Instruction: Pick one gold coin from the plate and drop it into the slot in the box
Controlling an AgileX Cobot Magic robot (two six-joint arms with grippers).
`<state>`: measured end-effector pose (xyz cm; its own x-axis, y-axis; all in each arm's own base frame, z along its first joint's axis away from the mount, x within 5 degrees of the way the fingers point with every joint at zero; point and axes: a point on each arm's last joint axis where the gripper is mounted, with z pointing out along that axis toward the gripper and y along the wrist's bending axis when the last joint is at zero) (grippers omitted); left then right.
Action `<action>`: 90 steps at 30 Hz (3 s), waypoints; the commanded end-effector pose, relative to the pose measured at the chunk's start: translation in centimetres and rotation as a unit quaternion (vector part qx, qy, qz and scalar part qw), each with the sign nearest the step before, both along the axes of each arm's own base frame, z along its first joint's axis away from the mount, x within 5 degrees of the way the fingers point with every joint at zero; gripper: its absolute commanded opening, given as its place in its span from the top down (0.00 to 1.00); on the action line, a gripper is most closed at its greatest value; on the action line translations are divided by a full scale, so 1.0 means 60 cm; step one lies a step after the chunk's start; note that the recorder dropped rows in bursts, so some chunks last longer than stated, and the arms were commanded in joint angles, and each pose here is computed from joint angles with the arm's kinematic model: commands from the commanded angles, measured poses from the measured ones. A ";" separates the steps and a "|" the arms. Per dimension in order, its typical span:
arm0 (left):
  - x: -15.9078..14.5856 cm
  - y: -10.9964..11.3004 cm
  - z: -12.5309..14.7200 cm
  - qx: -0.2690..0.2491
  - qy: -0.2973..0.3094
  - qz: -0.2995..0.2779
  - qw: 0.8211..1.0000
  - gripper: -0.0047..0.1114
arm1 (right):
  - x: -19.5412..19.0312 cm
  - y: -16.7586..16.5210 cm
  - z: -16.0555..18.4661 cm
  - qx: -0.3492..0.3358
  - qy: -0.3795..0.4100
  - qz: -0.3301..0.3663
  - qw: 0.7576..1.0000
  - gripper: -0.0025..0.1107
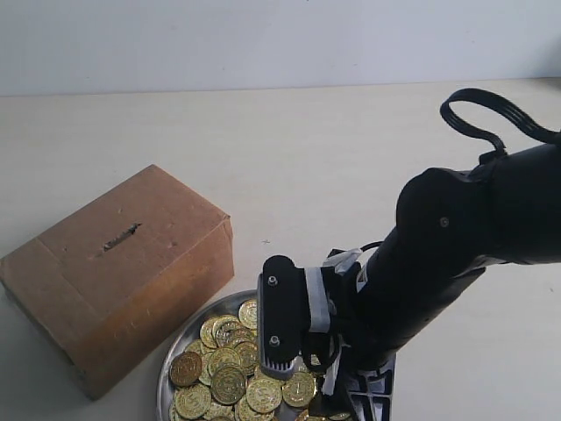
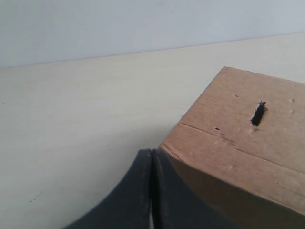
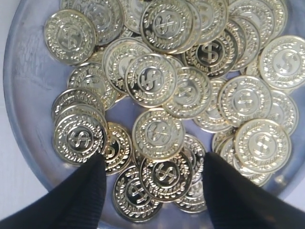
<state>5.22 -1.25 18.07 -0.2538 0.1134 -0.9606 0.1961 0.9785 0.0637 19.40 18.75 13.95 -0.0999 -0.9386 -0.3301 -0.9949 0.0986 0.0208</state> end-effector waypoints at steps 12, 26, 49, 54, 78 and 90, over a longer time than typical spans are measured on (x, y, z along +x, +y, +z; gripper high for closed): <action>0.000 0.000 0.002 -0.007 -0.005 0.002 1.000 0.96 | 0.026 0.025 -0.020 -0.016 0.024 0.006 1.000 0.48; 0.000 0.000 0.002 -0.007 -0.005 0.002 1.000 0.96 | 0.028 0.023 -0.036 -0.030 0.028 0.015 0.999 0.50; 0.000 0.000 0.002 -0.007 -0.005 0.002 1.000 0.96 | 0.040 0.033 -0.031 -0.018 0.012 0.025 0.999 0.50; 0.000 0.000 0.002 -0.007 -0.005 0.002 1.000 0.96 | 0.040 0.034 -0.034 -0.019 0.013 0.031 0.999 0.50; 0.000 0.000 0.002 -0.007 -0.005 0.002 1.000 0.96 | 0.036 0.034 -0.034 -0.016 0.026 0.029 0.999 0.50; 0.000 0.000 0.002 -0.007 -0.005 0.002 1.000 0.96 | 0.038 0.037 -0.033 -0.007 0.021 0.018 1.000 0.50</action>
<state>5.22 -1.25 18.07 -0.2538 0.1134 -0.9606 0.1961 0.9785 0.0637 21.60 20.74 11.81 -0.0832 -0.9504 -0.2998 -0.9955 0.0652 0.0695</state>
